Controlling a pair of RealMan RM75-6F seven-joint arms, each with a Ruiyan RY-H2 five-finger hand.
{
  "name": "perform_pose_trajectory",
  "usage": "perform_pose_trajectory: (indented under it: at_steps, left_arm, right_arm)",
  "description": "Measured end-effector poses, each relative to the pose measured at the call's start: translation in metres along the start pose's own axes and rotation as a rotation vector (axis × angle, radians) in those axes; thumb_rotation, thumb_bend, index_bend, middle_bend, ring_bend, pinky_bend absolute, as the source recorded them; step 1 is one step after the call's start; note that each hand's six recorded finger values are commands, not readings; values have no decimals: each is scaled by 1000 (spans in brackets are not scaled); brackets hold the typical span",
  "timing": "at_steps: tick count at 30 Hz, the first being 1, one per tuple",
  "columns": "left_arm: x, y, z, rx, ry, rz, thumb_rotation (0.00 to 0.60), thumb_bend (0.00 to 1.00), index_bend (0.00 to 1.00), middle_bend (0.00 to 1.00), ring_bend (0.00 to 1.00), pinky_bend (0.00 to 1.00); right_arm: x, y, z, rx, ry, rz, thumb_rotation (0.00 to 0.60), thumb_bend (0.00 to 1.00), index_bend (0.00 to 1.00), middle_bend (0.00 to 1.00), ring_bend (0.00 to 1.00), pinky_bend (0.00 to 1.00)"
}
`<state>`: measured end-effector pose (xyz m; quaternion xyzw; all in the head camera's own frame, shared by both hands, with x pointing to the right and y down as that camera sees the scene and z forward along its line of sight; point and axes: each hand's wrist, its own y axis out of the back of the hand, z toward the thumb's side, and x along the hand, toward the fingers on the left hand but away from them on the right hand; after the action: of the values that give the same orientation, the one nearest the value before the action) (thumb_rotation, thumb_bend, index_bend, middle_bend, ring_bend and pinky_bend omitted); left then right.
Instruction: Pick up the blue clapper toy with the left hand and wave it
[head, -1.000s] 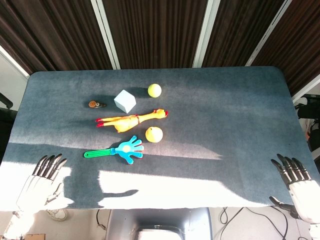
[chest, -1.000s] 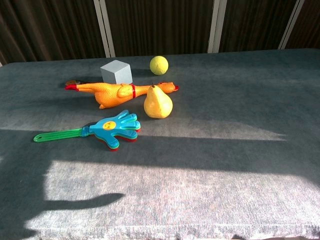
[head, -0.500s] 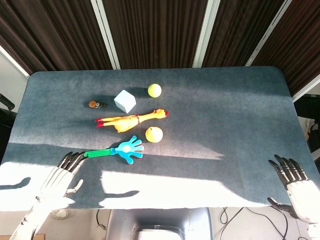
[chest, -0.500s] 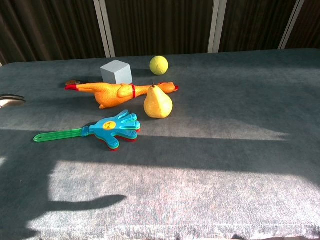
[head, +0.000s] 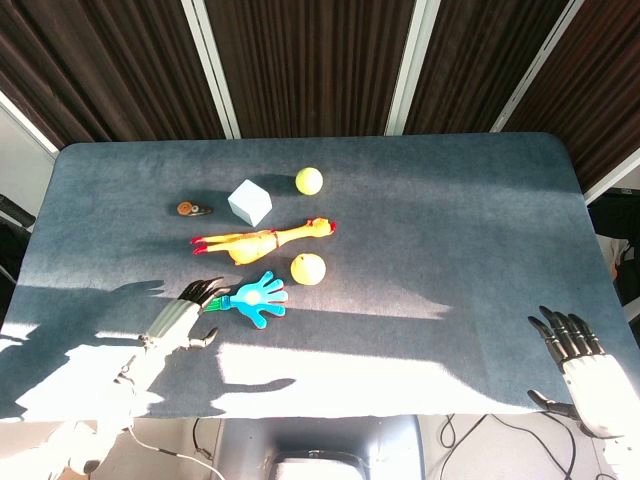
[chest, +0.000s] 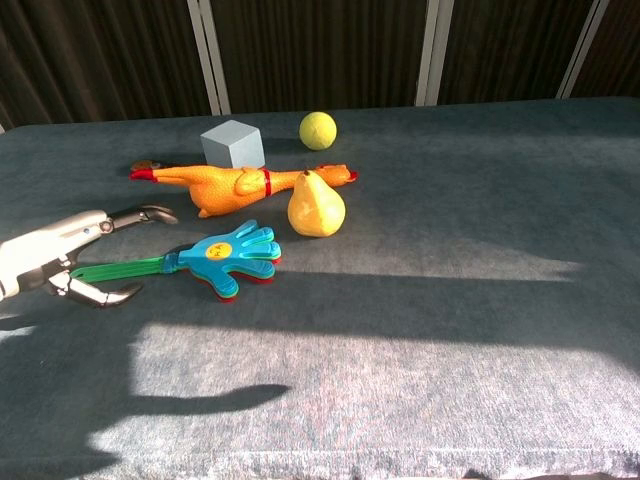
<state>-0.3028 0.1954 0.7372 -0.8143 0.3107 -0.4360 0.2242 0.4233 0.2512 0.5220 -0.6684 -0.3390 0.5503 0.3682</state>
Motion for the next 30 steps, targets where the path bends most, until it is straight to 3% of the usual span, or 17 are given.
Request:
perform_pose_trajectory:
  at_steps: [8, 30]
  left_arm:
    - [26, -8, -16, 16, 78, 19, 600, 405, 244, 0, 0, 0]
    - [35, -15, -17, 27, 93, 42, 600, 394, 449, 9, 0, 0]
  right_arm:
    - [0, 3, -2, -19, -5, -5, 600, 183, 0, 0, 0, 0]
    - [1, 7, -3, -29, -4, -4, 600, 183, 0, 0, 0, 0]
